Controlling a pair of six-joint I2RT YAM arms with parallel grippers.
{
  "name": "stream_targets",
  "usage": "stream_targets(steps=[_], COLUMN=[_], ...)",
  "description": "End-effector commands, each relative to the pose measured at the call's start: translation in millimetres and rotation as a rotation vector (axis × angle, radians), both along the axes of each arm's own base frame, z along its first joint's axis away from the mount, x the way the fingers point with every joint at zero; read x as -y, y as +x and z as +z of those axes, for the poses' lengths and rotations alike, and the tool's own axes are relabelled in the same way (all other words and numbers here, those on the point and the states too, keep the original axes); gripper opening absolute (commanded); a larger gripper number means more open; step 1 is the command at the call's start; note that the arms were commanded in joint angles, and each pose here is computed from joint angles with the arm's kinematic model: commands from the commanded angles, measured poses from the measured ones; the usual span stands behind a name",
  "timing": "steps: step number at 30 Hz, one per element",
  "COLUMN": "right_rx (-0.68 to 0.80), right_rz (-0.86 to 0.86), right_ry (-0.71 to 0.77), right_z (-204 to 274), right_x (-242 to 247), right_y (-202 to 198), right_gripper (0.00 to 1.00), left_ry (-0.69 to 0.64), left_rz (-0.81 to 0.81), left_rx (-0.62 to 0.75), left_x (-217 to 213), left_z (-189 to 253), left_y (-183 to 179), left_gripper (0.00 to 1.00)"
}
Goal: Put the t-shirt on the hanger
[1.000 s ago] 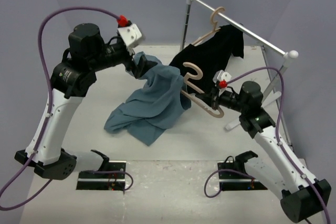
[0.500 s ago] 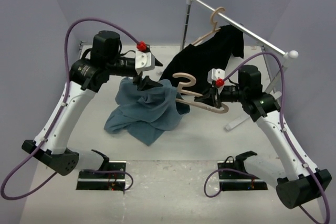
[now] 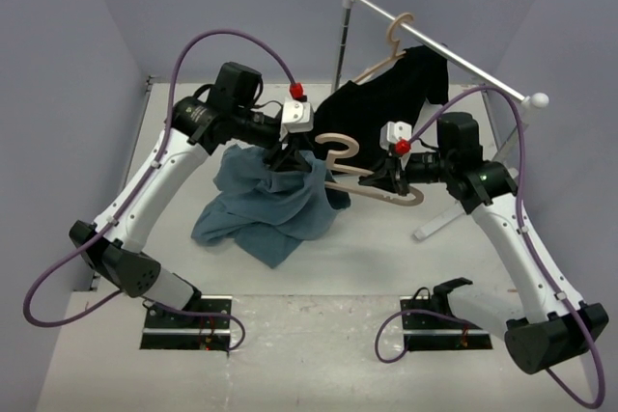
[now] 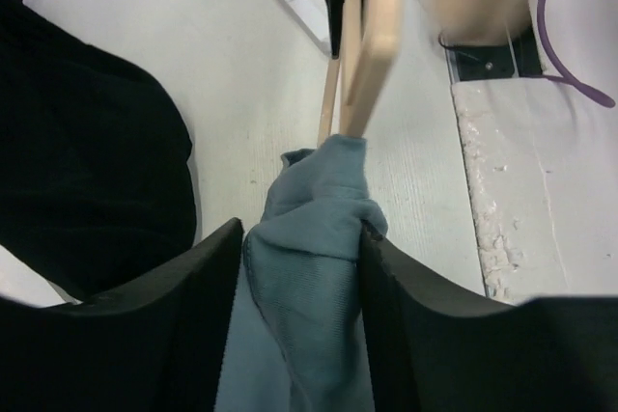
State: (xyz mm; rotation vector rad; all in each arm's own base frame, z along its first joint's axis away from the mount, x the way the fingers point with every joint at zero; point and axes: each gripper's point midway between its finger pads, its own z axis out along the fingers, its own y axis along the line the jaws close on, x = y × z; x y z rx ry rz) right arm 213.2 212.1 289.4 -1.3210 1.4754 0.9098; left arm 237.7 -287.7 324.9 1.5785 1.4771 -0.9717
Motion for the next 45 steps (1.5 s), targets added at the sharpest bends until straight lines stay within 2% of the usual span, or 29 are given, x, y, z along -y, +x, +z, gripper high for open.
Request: stream_targets(steps=[1, 3, 4, 5, 6, 10, 11, 12, 14, 15, 16, 17, 19, 22, 24, 26, 29, 34, 38, 39, 41, 43, 45], right_rx=[0.118, 0.121, 0.120, 0.117, 0.115, 0.116, 0.106, 0.090, 0.112, 0.072, -0.059, -0.014, -0.167, -0.307, -0.372, -0.600, -0.754, -0.806, -0.844, -0.858, -0.876, -0.886, -0.890], right_rz=[0.067, 0.062, 0.064, 0.064, 0.062, 0.022, -0.021, -0.089, -0.322, -0.360, -0.662, -0.846, -1.200, -1.177, -1.159, -1.026, -0.864, -0.817, -0.886, -0.891, -0.930, -0.934, -0.983], right_ry=[0.070, 0.070, 0.072, 0.074, 0.074, 0.093, 0.100, 0.111, 0.201, 0.258, 0.361, 0.381, 0.545, 0.685, 0.716, 0.821, 0.867, 0.788, 0.729, 0.700, 0.649, 0.628, 0.612], right_z=[43.4, 45.5, 46.0, 46.3, 45.8, 44.1, 38.6, 32.0, 53.0, 59.8, 61.1, 66.6, 63.2, 54.0, 40.2, 13.0, -3.5, -7.0, -33.5, -43.4, -63.7, -74.7, -92.2], right_x=[-5.9, -5.7, -6.1, -6.2, -6.2, -6.9, -6.0, -3.8, 9.2, 10.3, 35.2, 61.9, 114.1, 110.0, 105.4, 76.0, 40.8, -15.1, -39.3, -46.2, -55.8, -61.5, -55.0], right_y=[-8.8, -8.0, -7.9, -8.2, -8.2, -1.1, 5.1, 14.0, 39.0, 37.0, 64.7, 80.3, 78.8, 53.6, 47.0, 37.6, 36.8, 44.0, 55.7, 56.6, 64.2, 65.8, 66.2], right_gripper=[0.00, 0.00, 0.00, 0.00, 0.00, 0.01, 0.29, 0.72, 0.99, 0.99, 0.99, 0.99, 0.99, 0.99, 0.99, 0.99, 0.99, 0.96, 0.90, 0.87, 0.74, 0.44, 0.20], left_ry=[0.012, 0.014, 0.012, 0.014, 0.012, -0.022, -0.022, -0.026, -0.034, -0.038, -0.022, -0.035, -0.064, -0.097, -0.113, -0.150, -0.181, -0.208, -0.225, -0.230, -0.245, -0.254, -0.257], left_rz=[0.008, 0.009, 0.006, 0.001, 0.008, 0.073, 0.110, 0.155, 0.222, 0.263, 0.322, 0.324, 0.409, 0.446, 0.452, 0.443, 0.423, 0.420, 0.434, 0.433, 0.432, 0.441, 0.466], left_rx=[0.017, 0.019, 0.022, 0.024, 0.034, 0.100, 0.111, 0.128, 0.160, 0.179, 0.171, 0.185, 0.181, 0.158, 0.141, 0.116, 0.097, 0.082, 0.072, 0.071, 0.066, 0.073, 0.080], left_x=[1.3, 2.2, 2.6, 3.0, 2.9, 3.2, 1.1, -2.7, -10.0, -14.4, -20.6, -22.2, -32.0, -38.8, -40.3, -39.6, -37.2, -34.6, -33.7, -33.0, -32.3, -33.2, -35.8], left_z=[6.8, 7.5, 8.6, 8.7, 11.2, 27.7, 30.2, 35.3, 42.3, 48.1, 42.6, 45.9, 51.3, 52.3, 52.8, 57.0, 59.6, 63.0, 66.8, 67.9, 71.6, 74.9, 77.4], left_y=[1.3, 1.2, 0.7, -0.3, 1.3, 13.0, 17.1, 20.4, 23.9, 27.0, 31.2, 28.9, 27.0, 16.7, 11.7, 2.6, -4.7, -6.5, -4.9, -5.1, -6.6, -5.6, -3.2], left_gripper=[0.52, 0.64, 0.60, 0.39, 0.00, 0.00, 0.00, 0.00, 0.00, 0.00, 0.00, 0.00, 0.00, 0.00, 0.00, 0.00, 0.00, 0.00, 0.00, 0.00, 0.00, 0.00, 0.00])
